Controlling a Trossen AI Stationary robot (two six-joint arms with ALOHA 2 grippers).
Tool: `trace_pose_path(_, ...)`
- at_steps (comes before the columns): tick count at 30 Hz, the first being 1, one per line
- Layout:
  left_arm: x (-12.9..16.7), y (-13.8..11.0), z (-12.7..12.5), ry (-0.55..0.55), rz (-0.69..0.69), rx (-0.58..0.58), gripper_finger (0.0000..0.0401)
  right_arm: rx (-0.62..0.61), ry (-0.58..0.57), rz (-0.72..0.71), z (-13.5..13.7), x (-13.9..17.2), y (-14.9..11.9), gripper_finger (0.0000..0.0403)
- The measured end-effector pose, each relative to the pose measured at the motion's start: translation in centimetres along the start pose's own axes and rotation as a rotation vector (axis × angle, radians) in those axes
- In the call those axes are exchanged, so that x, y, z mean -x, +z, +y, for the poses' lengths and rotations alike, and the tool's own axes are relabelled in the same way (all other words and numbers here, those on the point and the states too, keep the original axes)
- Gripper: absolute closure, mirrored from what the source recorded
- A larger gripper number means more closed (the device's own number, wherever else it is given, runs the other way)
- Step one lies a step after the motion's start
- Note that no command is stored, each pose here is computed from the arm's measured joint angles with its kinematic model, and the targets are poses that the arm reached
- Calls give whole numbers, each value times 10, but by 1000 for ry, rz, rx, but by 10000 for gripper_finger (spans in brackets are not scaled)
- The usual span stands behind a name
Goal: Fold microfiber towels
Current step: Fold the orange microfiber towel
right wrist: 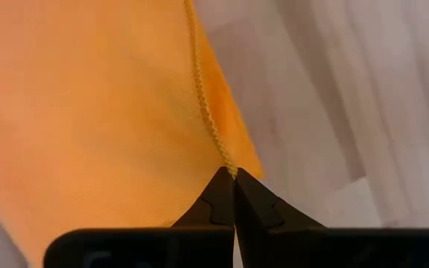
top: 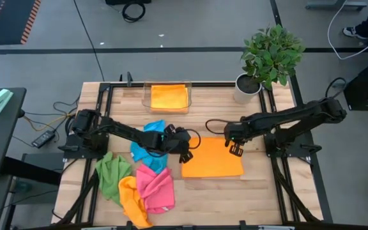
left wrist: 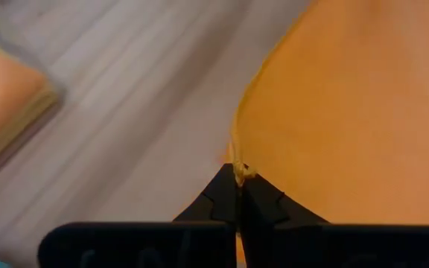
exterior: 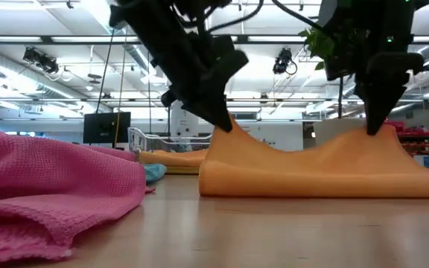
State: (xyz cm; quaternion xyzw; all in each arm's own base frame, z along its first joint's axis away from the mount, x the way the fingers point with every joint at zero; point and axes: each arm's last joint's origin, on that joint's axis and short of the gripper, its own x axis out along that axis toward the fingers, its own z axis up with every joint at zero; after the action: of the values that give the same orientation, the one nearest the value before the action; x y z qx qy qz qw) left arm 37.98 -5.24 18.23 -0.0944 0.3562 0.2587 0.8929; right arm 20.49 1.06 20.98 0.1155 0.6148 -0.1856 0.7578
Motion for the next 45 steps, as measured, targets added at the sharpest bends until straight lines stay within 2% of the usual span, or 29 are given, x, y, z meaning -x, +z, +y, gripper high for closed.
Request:
trace_pose_path(4,-7,3,9,18,16,15,395,12,-3,2,-8,-2,4,400)
trace_pose_path(8,-12,6,14,-44,59,38,386,3,11,9,-9,-11,12,392)
trace_pose_path(15,-15,4,24,-29,129,32,276,-69,-24,4,-24,-12,17,296)
trace_pose_path(18,-13,2,32,1,188,107,229,-134,-29,-24,-33,-5,16,253)
trace_pose_path(21,-6,6,25,-112,195,174,196,-248,39,-7,-32,8,4,223)
trace_pose_path(24,5,2,-6,-288,126,116,185,-279,178,-75,-12,16,-18,215)
trace_pose_path(26,4,-11,-23,-332,117,68,194,-314,240,-114,1,10,-38,229)
trace_pose_path(28,-4,-23,-30,-326,146,73,218,-381,278,-110,9,-5,-58,264)
trace_pose_path(32,-20,-30,-34,-317,135,151,302,-434,412,-108,28,-28,-88,371)
trace_pose_path(33,-24,-33,-37,-344,141,157,328,-428,427,-115,31,-31,-93,387)
trace_pose_path(35,-30,-42,-43,-397,198,142,377,-440,437,-120,36,-35,-101,393)
trace_pose_path(36,-32,-47,-46,-418,216,136,388,-451,431,-111,38,-38,-104,393)
trace_pose_path(45,-31,-59,-59,-469,227,84,395,-344,401,-76,56,-48,-128,398)
